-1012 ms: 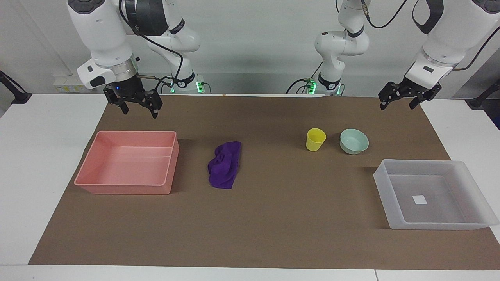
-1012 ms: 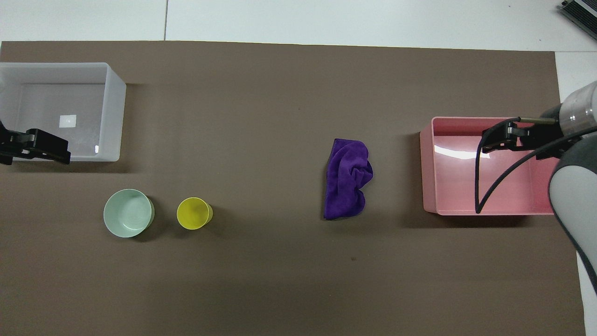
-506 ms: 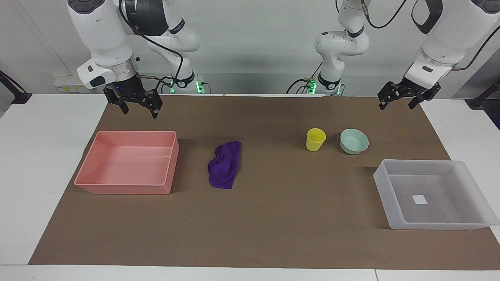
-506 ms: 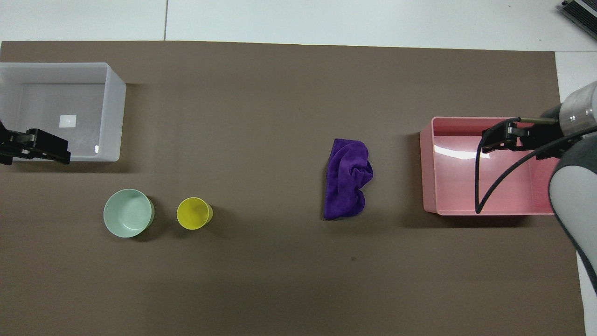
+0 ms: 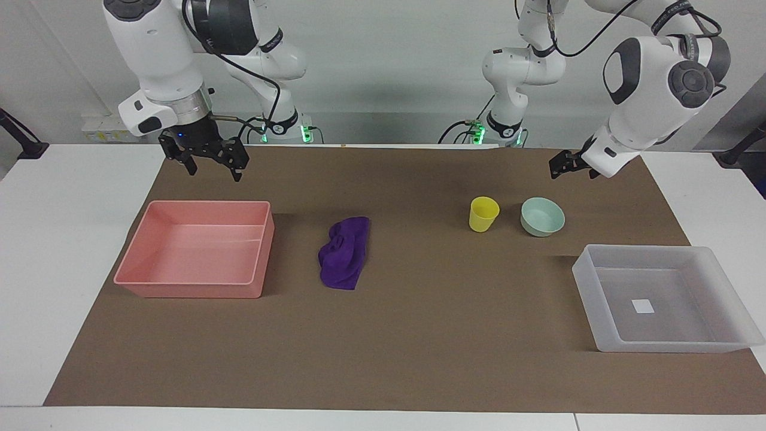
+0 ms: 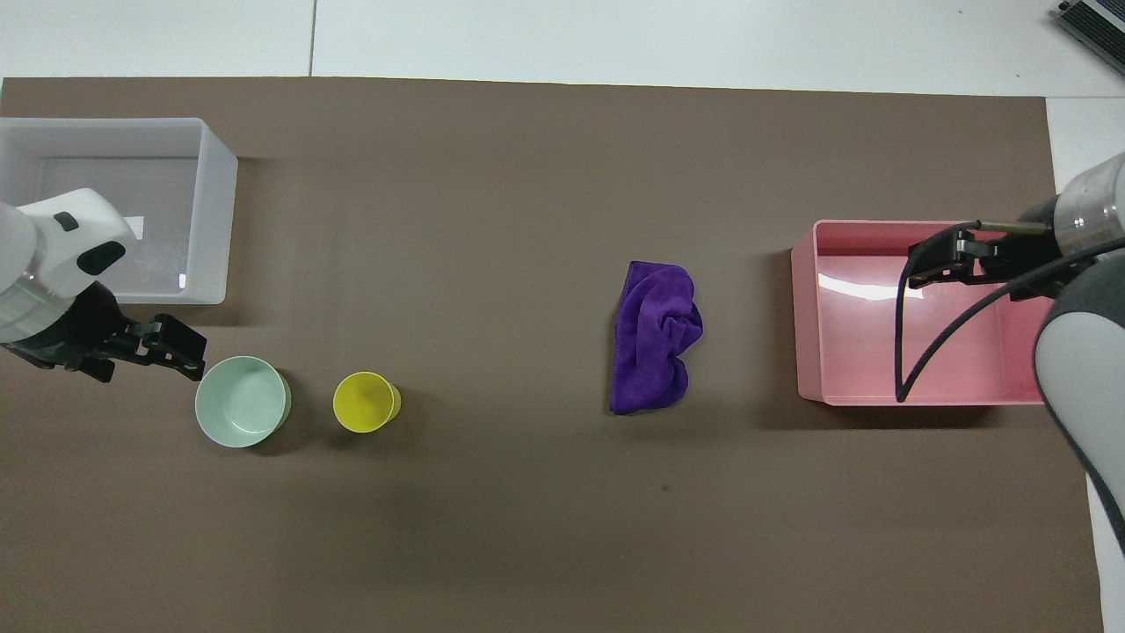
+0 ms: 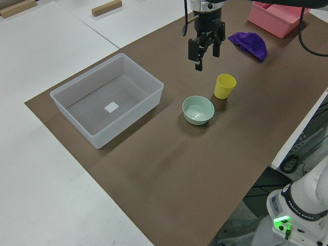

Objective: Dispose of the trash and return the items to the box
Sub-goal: 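Lower the left gripper onto the pale green bowl and grasp its rim, then lift the bowl with the left gripper while the right gripper grasps the cloth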

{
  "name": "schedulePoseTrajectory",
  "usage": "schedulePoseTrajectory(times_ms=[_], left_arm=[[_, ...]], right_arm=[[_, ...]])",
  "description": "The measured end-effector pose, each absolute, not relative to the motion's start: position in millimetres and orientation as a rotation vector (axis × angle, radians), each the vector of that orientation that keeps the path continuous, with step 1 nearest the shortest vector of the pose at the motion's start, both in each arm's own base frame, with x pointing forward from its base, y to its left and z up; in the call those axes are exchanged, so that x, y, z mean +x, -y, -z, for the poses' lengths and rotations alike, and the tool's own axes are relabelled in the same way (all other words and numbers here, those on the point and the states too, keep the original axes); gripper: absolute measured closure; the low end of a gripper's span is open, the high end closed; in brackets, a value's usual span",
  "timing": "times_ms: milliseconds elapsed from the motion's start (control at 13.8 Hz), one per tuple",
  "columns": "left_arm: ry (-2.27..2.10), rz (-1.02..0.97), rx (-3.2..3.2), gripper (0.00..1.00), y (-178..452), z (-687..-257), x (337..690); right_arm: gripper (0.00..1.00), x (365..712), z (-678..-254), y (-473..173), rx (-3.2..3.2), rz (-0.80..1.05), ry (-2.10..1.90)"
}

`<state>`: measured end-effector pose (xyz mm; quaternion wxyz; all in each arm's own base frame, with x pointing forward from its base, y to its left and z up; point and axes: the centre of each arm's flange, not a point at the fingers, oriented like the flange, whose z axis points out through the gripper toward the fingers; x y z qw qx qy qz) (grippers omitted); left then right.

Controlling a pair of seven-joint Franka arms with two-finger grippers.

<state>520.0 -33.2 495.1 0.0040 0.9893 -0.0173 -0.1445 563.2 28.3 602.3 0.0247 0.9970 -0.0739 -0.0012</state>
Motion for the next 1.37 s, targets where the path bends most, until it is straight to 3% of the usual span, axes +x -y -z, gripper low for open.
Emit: schedulePoseTrajectory(times_ms=[361,867,1012,1373], left_arm=[[0.059,0.387,3.082,0.0,-15.2,-431.0,509.7],[0.017,0.296,3.065,0.0,-15.5,-337.0,477.3],[0.002,0.306,3.054,0.22,-14.9,-322.0,469.4],[-0.034,0.332,3.041,0.89,-21.2,-310.4,468.4]], right_arm=[[0.0,563.2,-602.3,-28.3,3.084,0.004,0.229],[0.0,562.8,-601.9,-28.2,3.083,0.01,0.229],[0.0,562.5,-601.5,-28.2,3.083,0.014,0.229],[0.0,566.7,-573.8,-38.1,3.095,-0.086,0.198]])
